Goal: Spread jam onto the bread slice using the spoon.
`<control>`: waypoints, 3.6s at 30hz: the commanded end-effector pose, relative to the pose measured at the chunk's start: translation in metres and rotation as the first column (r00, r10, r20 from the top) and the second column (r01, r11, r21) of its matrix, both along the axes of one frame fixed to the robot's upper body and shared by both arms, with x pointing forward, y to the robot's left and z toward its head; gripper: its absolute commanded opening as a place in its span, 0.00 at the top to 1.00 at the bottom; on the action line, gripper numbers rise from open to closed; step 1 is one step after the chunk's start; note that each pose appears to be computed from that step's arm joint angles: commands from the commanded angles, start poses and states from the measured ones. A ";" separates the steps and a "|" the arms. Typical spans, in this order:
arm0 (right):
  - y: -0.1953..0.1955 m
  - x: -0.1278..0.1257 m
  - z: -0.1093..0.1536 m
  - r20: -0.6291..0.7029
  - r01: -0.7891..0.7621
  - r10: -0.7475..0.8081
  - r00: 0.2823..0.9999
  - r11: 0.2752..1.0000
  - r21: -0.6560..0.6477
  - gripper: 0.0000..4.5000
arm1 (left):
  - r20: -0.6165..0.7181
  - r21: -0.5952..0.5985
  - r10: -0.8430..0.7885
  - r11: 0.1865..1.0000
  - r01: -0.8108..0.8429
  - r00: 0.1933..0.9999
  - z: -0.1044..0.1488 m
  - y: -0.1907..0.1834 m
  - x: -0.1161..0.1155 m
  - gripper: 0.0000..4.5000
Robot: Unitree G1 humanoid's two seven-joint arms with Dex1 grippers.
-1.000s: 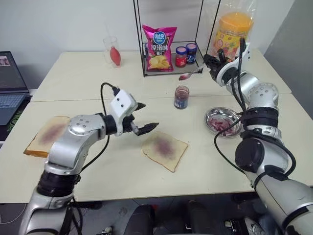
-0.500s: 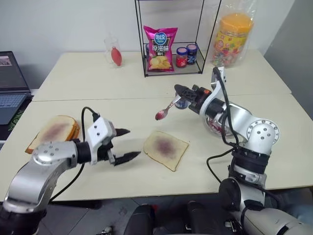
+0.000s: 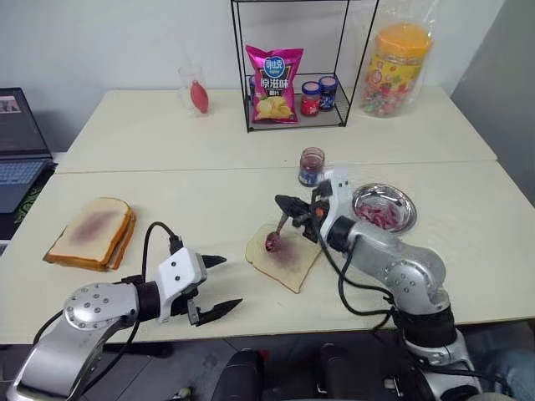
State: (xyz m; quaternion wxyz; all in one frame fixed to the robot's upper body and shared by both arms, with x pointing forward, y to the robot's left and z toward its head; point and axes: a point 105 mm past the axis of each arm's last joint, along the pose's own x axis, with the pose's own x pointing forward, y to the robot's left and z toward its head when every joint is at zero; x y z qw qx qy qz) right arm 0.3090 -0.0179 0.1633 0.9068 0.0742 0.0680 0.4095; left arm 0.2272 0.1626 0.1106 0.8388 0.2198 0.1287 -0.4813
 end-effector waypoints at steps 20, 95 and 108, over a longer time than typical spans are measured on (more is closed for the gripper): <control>-0.004 -0.031 0.026 0.485 -0.086 0.197 0.852 0.966 -0.243 1.00 | 0.076 0.009 -0.031 0.999 0.031 0.997 0.009 -0.010 0.011 0.00; -0.089 0.009 -0.052 -0.631 0.367 -0.087 0.771 0.870 0.329 1.00 | 0.080 0.063 -0.087 0.995 0.082 0.993 0.005 -0.009 0.012 0.00; -0.057 0.035 -0.031 -0.623 0.391 -0.043 0.781 0.811 0.434 1.00 | 0.074 0.057 -0.096 0.994 0.092 0.993 0.004 -0.009 0.010 0.00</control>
